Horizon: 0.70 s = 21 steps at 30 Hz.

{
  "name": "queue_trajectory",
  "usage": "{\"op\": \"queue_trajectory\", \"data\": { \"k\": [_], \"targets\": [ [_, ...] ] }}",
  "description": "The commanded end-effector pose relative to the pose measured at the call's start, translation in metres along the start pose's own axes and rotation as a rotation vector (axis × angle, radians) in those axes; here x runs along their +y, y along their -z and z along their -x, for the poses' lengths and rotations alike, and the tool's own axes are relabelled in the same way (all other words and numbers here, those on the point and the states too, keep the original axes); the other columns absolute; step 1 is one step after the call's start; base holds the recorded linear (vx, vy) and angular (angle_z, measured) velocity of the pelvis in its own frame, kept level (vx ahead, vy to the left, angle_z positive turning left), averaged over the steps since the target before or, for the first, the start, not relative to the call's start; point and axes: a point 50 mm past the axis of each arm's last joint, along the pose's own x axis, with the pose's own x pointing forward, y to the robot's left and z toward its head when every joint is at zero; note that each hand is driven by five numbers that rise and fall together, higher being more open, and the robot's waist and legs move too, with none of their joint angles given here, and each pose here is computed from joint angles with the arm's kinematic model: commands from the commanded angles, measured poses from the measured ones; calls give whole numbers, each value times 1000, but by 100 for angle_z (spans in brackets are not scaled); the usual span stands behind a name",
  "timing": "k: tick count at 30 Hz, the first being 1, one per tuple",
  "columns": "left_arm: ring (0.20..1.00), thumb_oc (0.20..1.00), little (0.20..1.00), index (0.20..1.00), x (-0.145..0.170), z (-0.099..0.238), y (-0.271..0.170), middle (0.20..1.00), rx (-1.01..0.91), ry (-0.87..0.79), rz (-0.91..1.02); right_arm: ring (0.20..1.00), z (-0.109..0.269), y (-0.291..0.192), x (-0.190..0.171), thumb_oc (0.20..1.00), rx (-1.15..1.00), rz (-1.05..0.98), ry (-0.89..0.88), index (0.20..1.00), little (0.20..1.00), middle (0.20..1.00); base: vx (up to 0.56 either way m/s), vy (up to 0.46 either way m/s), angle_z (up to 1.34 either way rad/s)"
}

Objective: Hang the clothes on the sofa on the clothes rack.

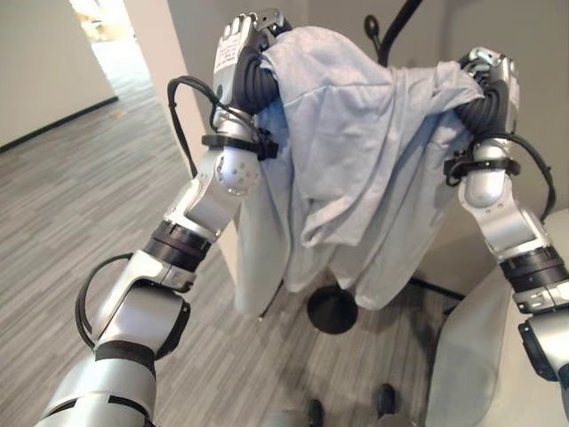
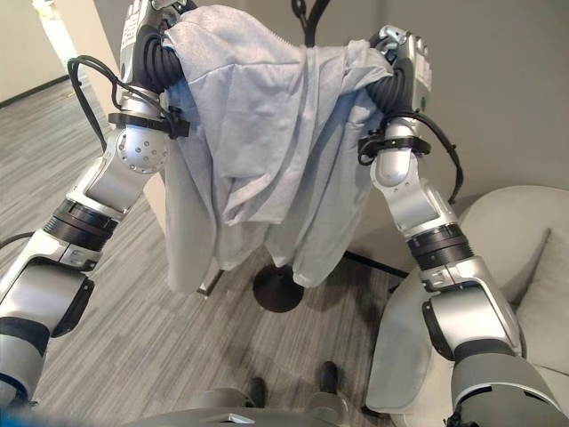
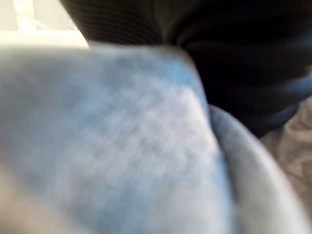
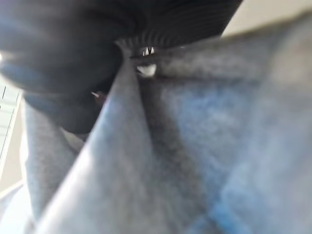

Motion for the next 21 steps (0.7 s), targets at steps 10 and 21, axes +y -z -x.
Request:
{"op": "queue_trajectory", "data": {
  "k": [10, 21],
  "targets": [
    [200, 200, 200, 200, 14, 3, 5, 200, -30, -19, -46, 200, -16, -9, -12, 200, -58, -24, 69, 200, 200, 200, 199, -223, 31],
    [200, 200, 200, 200, 23, 0, 4, 200, -26, -65, -28, 200, -18, -16, -15, 200, -96, -55, 76, 200, 200, 200, 33, -37, 4]
  ]
}}
